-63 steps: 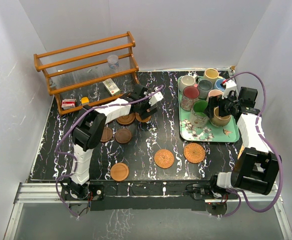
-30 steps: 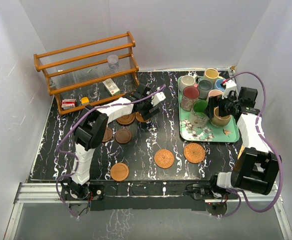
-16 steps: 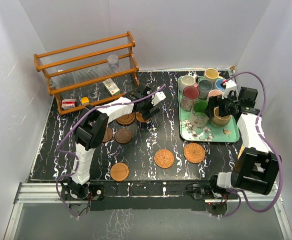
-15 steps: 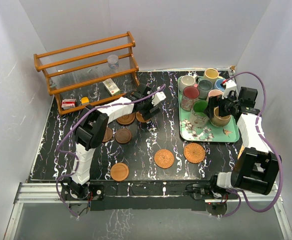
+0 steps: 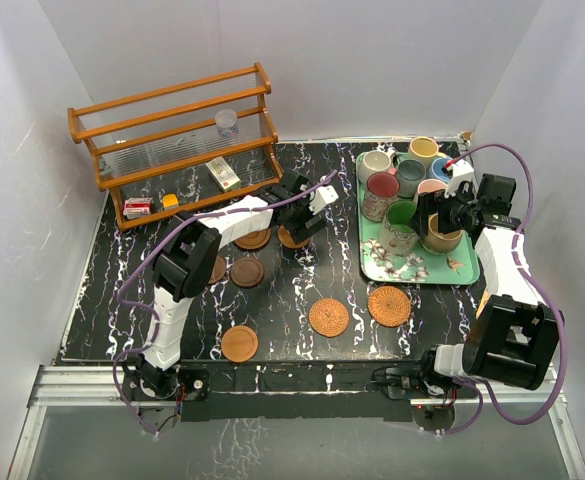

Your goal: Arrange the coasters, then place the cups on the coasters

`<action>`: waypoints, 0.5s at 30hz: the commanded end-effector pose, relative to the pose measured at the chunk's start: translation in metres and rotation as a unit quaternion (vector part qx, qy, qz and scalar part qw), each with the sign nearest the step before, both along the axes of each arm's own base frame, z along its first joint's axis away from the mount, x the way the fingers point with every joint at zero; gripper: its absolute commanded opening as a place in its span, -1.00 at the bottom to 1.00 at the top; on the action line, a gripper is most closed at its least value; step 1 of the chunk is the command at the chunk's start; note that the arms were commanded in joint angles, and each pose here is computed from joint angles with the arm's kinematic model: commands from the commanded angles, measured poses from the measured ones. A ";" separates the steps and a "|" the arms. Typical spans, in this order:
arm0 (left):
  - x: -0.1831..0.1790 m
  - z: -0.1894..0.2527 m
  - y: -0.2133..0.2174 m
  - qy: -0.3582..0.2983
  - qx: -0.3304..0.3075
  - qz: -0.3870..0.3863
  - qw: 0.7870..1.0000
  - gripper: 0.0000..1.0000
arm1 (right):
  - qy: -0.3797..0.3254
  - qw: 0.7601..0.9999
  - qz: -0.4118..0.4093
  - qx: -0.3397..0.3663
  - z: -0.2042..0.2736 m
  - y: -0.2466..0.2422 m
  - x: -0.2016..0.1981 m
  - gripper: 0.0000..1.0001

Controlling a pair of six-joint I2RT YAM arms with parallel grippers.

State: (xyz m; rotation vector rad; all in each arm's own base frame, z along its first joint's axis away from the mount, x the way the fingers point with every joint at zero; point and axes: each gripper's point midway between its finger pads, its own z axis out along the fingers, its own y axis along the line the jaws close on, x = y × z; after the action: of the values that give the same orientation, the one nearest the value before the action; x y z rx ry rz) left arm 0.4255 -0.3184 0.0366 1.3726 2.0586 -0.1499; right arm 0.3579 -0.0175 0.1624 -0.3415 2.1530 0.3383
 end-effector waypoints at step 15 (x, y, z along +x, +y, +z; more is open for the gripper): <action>-0.017 -0.037 0.047 0.043 0.065 0.021 0.997 0.86 | -0.021 1.000 0.001 -0.008 0.007 -0.003 0.006 0.97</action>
State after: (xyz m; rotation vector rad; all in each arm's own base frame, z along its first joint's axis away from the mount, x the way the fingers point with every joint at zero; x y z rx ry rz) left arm 0.4297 -0.3110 0.0359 1.3510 2.0583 -0.1291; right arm 0.3579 -0.0175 0.1624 -0.3415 2.1530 0.3383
